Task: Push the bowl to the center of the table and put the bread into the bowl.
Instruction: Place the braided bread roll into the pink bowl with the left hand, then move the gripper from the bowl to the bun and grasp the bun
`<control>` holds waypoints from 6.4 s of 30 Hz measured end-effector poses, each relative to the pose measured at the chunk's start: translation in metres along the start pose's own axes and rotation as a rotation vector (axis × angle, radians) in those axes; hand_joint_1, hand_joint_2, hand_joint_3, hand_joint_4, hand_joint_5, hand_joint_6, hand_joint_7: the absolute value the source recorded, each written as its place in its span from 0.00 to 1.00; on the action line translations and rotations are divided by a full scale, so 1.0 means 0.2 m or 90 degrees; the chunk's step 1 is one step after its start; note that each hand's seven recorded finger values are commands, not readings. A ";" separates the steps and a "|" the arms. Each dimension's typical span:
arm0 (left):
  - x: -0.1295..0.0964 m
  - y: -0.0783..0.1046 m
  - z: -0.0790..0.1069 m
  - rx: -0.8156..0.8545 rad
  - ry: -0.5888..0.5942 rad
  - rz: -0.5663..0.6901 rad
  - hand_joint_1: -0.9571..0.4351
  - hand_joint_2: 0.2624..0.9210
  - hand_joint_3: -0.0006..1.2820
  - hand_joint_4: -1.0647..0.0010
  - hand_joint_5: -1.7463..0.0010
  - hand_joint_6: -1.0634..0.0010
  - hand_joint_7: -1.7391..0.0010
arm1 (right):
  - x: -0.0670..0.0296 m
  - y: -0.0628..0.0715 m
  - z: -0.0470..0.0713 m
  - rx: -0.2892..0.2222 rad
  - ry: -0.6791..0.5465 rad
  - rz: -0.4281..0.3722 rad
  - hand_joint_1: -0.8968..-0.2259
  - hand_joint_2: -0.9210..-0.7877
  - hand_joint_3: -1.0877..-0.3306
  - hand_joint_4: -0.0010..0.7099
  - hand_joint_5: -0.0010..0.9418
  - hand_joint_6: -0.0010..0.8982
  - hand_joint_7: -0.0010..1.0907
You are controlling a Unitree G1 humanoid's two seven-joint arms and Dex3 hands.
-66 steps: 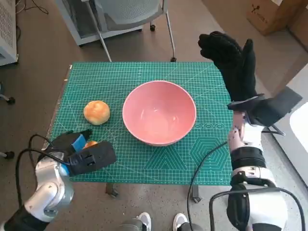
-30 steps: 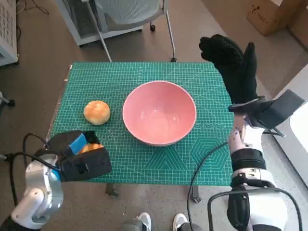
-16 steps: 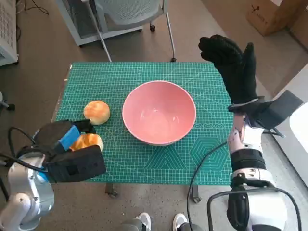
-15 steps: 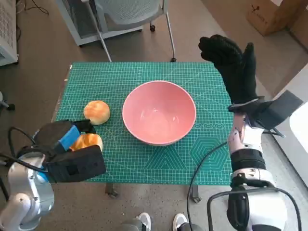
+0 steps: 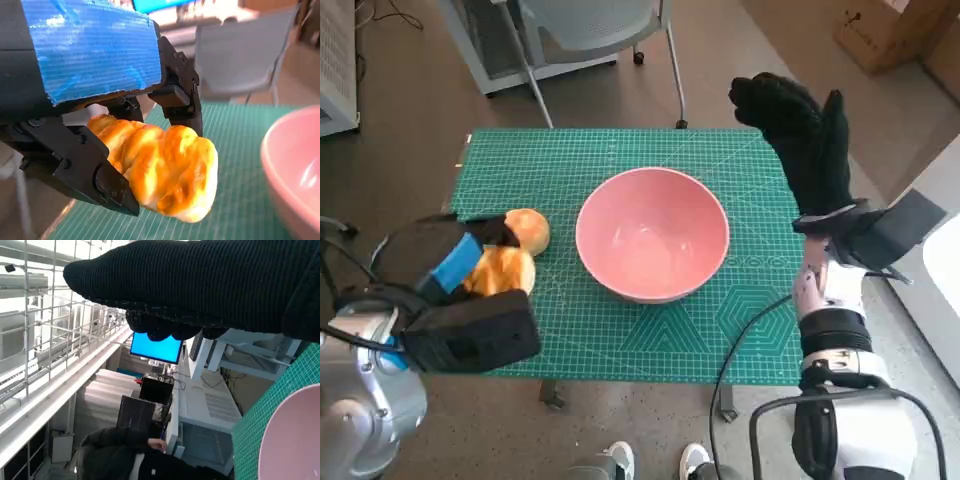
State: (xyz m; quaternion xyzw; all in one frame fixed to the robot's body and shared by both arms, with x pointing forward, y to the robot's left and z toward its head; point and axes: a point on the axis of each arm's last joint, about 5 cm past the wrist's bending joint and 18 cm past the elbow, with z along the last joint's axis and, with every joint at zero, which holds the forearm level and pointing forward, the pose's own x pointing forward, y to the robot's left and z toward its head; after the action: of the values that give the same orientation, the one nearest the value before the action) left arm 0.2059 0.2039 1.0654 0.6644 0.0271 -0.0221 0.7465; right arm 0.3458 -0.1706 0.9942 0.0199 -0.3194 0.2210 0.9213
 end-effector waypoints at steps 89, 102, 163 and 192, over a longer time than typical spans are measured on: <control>0.68 -0.11 0.39 0.000 -0.201 -0.125 0.39 0.82 0.00 1.00 1.00 0.82 0.99 | -0.112 0.01 -0.06 -0.024 0.012 -0.020 0.36 0.00 0.49 0.26 0.00 0.35 0.01; 0.42 0.05 0.14 -0.018 -0.145 -0.012 0.53 0.77 0.00 1.00 1.00 0.78 0.99 | -0.112 0.01 -0.06 -0.002 0.022 -0.011 0.37 0.00 0.52 0.26 0.00 0.36 0.01; 0.49 -0.16 -0.04 -0.035 0.033 -0.106 0.79 0.78 0.01 1.00 1.00 0.81 1.00 | -0.056 -0.04 -0.03 0.012 0.040 0.030 0.31 0.00 0.51 0.29 0.01 0.36 0.00; 0.72 -0.37 -0.05 0.067 0.152 -0.228 0.80 0.95 0.09 1.00 1.00 0.84 1.00 | -0.072 -0.06 -0.02 0.006 0.038 0.013 0.35 0.00 0.56 0.30 0.00 0.38 0.01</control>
State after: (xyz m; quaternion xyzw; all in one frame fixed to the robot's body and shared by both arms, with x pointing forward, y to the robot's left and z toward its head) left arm 0.3451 0.2051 0.9816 0.6847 0.2319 -0.0770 0.6866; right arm 0.3433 -0.1870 0.9839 0.0146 -0.2908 0.2325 0.9280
